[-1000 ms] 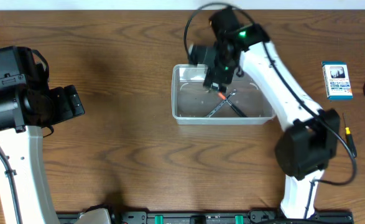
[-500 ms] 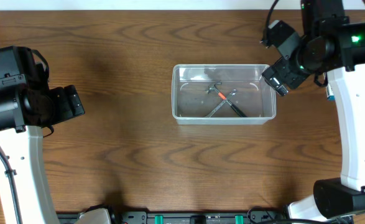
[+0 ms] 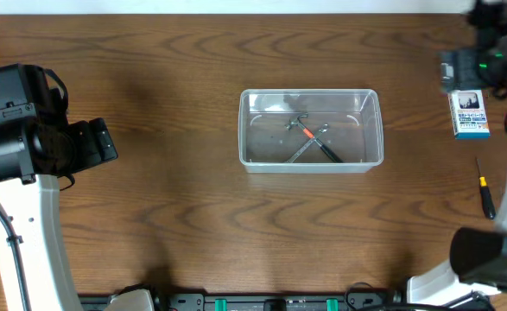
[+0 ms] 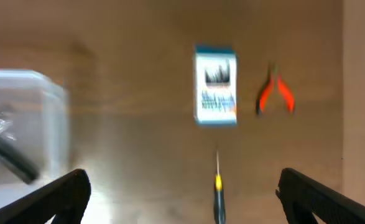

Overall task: Pack container
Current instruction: 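Move the right gripper over the boxed screwdriver set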

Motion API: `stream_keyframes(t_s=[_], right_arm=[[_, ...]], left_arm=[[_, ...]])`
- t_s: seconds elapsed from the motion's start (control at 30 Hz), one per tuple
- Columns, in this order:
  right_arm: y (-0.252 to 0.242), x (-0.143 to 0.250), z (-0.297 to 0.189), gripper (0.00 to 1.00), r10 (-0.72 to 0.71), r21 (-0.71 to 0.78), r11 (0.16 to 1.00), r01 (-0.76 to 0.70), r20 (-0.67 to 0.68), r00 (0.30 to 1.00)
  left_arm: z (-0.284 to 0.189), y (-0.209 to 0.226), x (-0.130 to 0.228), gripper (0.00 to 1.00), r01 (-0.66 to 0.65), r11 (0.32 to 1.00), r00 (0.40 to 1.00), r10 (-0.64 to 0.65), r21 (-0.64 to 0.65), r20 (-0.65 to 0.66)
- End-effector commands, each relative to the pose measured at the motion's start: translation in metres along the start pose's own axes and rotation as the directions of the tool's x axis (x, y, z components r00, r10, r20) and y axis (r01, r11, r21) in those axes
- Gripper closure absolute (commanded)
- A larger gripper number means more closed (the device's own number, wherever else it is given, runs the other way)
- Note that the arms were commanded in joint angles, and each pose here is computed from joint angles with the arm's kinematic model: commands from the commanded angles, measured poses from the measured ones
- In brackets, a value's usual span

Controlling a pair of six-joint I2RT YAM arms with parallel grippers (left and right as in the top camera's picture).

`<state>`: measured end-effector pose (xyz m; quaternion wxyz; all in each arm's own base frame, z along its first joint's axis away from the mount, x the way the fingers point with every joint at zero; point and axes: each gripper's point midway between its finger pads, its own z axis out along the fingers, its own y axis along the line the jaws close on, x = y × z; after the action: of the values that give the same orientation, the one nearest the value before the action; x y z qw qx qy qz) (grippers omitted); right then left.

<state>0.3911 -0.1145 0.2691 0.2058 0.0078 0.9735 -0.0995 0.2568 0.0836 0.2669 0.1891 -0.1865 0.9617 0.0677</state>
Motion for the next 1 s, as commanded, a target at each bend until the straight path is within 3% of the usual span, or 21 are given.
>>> stream_keyframes(t_s=[0.0,0.13,0.33,0.53,0.73,0.97], right_arm=[[-0.010,0.019,0.029,0.01,0.000,-0.113,0.994,-0.012,-0.106,0.994],[-0.014,0.025,0.044,0.03,0.059,-0.181,0.979,-0.093,-0.183,0.981],[-0.024,0.001,0.048,0.01,-0.014,-0.186,0.982,-0.015,-0.155,0.988],[-0.034,0.000,0.071,0.01,-0.028,-0.165,0.986,-0.005,-0.194,0.981],[-0.072,-0.008,0.092,0.01,0.035,0.020,0.999,-0.032,-0.191,0.981],[-0.066,-0.019,0.101,0.01,0.035,-0.033,0.999,-0.040,-0.139,0.990]], left_arm=[[-0.003,0.002,-0.002,0.02,0.001,1.000,1.000,-0.001,-0.003,0.010],[-0.003,0.002,-0.002,0.02,0.000,1.000,1.000,0.000,-0.003,0.010],[-0.003,0.002,-0.002,0.02,0.001,1.000,1.000,-0.001,-0.003,0.010],[-0.003,0.002,-0.002,0.02,0.000,1.000,1.000,0.000,-0.003,0.010],[-0.003,0.002,-0.002,0.02,0.000,1.000,1.000,0.000,-0.003,0.010],[-0.003,0.002,-0.002,0.02,0.001,1.000,1.000,-0.001,-0.003,0.010]])
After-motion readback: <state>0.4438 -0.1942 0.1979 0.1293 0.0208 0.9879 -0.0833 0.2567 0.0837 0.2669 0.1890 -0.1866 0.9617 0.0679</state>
